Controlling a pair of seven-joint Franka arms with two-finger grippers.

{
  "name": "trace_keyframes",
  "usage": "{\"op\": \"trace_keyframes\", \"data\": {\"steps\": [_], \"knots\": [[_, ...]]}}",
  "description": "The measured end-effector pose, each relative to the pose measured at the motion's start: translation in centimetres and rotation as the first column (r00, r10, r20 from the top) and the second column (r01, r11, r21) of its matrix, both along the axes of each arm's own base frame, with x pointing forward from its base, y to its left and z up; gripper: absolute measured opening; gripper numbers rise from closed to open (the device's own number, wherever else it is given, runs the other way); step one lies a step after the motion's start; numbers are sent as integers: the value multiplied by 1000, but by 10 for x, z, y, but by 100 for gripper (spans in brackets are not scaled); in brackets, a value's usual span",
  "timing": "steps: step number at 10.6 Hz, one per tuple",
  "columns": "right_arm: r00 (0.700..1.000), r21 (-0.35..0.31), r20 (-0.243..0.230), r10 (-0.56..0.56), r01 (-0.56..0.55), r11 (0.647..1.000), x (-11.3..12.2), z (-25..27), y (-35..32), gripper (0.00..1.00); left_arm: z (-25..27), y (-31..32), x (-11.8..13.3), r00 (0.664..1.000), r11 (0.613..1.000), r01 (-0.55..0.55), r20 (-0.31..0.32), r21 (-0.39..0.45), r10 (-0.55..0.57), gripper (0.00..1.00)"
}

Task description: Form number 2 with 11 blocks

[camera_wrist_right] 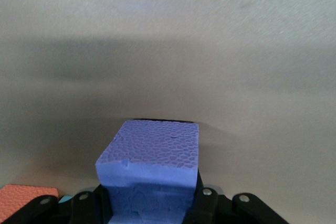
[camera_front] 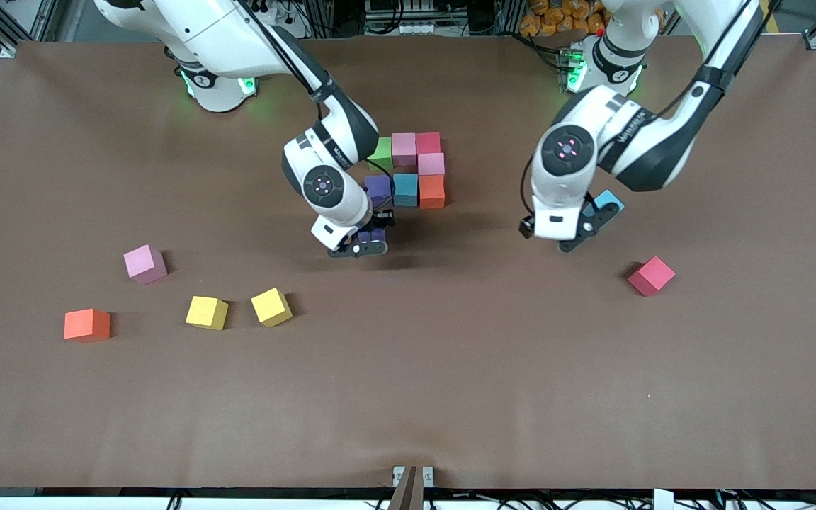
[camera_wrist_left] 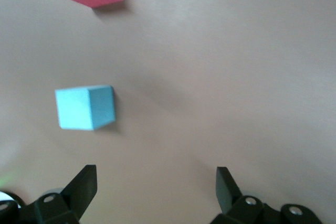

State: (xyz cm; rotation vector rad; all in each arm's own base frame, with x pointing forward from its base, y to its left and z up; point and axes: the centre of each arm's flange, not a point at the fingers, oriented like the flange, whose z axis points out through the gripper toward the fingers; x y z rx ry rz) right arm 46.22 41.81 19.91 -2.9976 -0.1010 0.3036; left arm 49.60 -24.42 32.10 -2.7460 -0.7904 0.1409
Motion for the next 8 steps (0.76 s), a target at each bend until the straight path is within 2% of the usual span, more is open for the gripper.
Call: {"op": "trace_keyframes", "data": {"steps": [2, 3, 6, 8], "knots": [[1000, -5, -6, 11, -11, 1000, -9, -1, 9, 54, -9, 41, 11, 998, 999, 45, -33, -14, -45, 100], [1000, -10, -14, 16, -16, 1000, -12, -1, 11, 54, -16, 52, 13, 998, 998, 49, -24, -29, -50, 100], [999, -17, -24, 26, -26, 1000, -17, -3, 14, 54, -47, 80, 3, 996, 994, 85, 10, -69, -85, 100], [999, -19, -27, 30, -31, 999, -21, -4, 17, 54, -64, 112, -4, 995, 993, 95, -3, -71, -96, 100]]}}
